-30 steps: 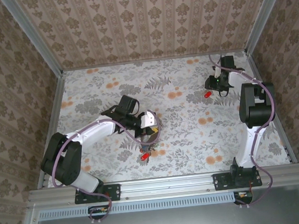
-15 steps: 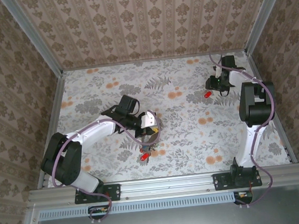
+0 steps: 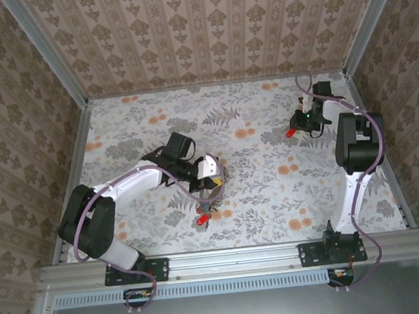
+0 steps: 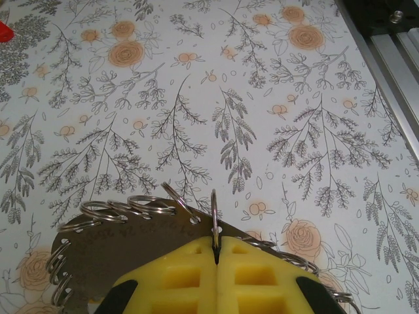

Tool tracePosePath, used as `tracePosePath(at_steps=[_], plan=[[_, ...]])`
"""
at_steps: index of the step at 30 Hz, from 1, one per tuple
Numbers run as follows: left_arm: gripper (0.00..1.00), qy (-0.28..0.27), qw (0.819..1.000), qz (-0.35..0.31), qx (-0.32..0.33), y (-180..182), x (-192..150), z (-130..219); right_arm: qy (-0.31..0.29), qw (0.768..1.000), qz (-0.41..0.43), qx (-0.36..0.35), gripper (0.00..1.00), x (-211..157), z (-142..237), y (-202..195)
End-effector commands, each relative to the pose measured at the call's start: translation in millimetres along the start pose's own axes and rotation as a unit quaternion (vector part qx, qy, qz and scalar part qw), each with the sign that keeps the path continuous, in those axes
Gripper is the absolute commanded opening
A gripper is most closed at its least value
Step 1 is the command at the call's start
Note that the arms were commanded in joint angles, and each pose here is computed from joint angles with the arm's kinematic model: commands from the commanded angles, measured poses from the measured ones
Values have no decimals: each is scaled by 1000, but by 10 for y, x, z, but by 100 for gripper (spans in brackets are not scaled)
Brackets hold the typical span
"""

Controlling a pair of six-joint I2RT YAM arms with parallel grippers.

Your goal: Put the keys on the keyring

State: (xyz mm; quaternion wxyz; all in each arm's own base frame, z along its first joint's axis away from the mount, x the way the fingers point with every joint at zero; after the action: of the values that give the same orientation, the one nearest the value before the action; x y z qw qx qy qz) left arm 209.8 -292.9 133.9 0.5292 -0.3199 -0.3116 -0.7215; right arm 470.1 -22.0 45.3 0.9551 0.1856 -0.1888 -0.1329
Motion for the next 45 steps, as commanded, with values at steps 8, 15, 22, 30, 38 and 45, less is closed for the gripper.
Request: tracePosePath(at_steps=[8, 15, 22, 30, 38, 45], plan=[[0, -21, 1000, -5, -12, 5, 97, 42, -26, 996, 46, 71, 1, 103, 173, 333], [0, -41, 999, -4, 2, 75, 198, 160, -87, 989, 83, 82, 0, 22, 558, 627], [0, -51, 998, -15, 16, 72, 280, 364, -157, 963, 192, 107, 0, -361, 1102, 1514], [0, -60, 995, -29, 71, 190, 312, 503, -125, 919, 328, 176, 0, -1256, 1388, 2201], [0, -72, 992, 50, 93, 412, 314, 518, -88, 890, 416, 166, 0, -1916, 1376, 2480], [0, -95, 986, 121, 71, 486, 381, 430, -68, 880, 419, 214, 0, -2193, 1280, 2668]])
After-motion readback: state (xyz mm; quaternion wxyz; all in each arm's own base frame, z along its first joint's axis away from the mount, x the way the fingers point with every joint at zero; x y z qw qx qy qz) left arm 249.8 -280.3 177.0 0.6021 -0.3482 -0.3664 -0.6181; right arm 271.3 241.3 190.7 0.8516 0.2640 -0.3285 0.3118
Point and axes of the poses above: each hand's point on the last joint's axis, 136 mm out from that joint toward the fingers, its own z axis back along the fingers, its own y axis along the line the jaws close on, x = y × z, the point moved 2 cm from there along z, back along the fingers, and after that the axes turned 6 degrees about -z, right-handed, at the moved point
